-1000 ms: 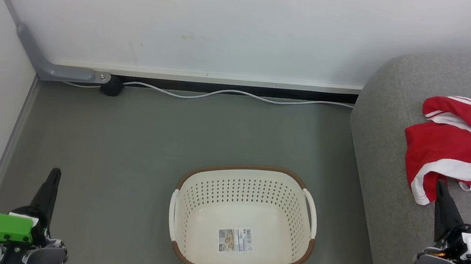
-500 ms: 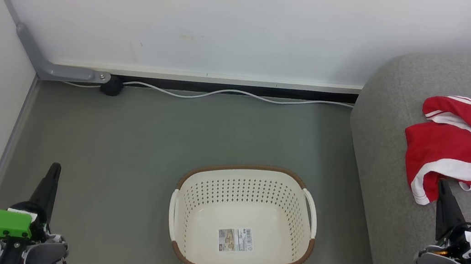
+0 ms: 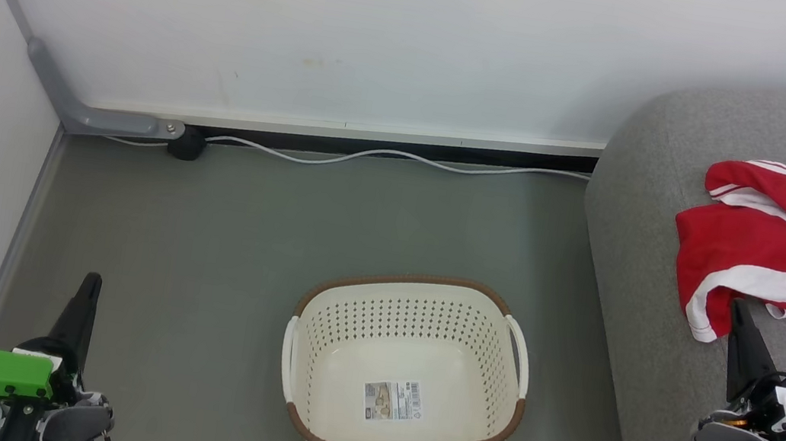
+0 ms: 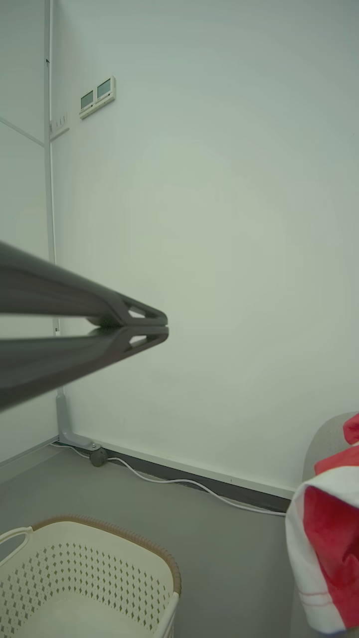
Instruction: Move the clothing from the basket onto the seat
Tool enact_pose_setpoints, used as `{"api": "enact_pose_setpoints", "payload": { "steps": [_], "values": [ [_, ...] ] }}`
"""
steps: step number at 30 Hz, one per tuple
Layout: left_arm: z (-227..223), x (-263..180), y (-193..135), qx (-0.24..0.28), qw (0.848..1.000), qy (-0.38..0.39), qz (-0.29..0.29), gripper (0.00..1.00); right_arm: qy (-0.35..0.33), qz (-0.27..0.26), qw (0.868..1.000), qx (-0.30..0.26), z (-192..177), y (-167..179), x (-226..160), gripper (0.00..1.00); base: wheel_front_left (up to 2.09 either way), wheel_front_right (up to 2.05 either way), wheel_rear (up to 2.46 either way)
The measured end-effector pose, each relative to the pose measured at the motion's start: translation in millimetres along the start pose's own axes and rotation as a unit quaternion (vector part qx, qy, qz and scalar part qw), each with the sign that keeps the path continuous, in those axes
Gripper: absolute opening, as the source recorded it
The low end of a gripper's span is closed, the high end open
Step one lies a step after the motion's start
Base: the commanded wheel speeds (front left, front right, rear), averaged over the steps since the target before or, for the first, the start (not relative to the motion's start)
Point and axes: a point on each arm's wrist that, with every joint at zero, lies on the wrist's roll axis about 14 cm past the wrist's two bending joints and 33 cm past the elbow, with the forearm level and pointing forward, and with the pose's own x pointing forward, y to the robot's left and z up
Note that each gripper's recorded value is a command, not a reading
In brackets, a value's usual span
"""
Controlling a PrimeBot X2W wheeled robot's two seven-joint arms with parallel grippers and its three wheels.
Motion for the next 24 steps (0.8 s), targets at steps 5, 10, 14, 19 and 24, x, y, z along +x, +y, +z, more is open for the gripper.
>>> {"api": "enact_pose_setpoints", "payload": {
  "steps": [5, 10, 14, 19, 24],
  "values": [
    [0.1, 0.0, 0.1, 0.0, 1.0, 0.0, 0.0, 0.0, 0.0, 0.0, 1.0, 0.0, 0.1, 0.0, 0.0, 0.0, 0.0, 0.0, 0.0],
    [0.1, 0.0, 0.2, 0.0, 1.0, 0.0, 0.0, 0.0, 0.0, 0.0, 1.0, 0.0, 0.3, -0.2, 0.0, 0.0, 0.0, 0.0, 0.0],
    [0.1, -0.1, 0.3, 0.0, 1.0, 0.0, 0.0, 0.0, 0.0, 0.0, 1.0, 0.0, 0.3, -0.2, 0.0, 0.0, 0.0, 0.0, 0.0],
    [0.2, -0.1, 0.3, 0.0, 1.0, 0.0, 0.001, 0.0, -0.001, 0.0, 1.0, 0.0, 0.3, -0.1, 0.0, 0.0, 0.0, 0.0, 0.0],
    [0.2, -0.1, 0.4, 0.0, 1.0, 0.0, 0.001, 0.0, -0.001, 0.0, 1.0, 0.0, 0.5, -0.2, 0.0, 0.0, 0.0, 0.0, 0.0]
  ]
}}
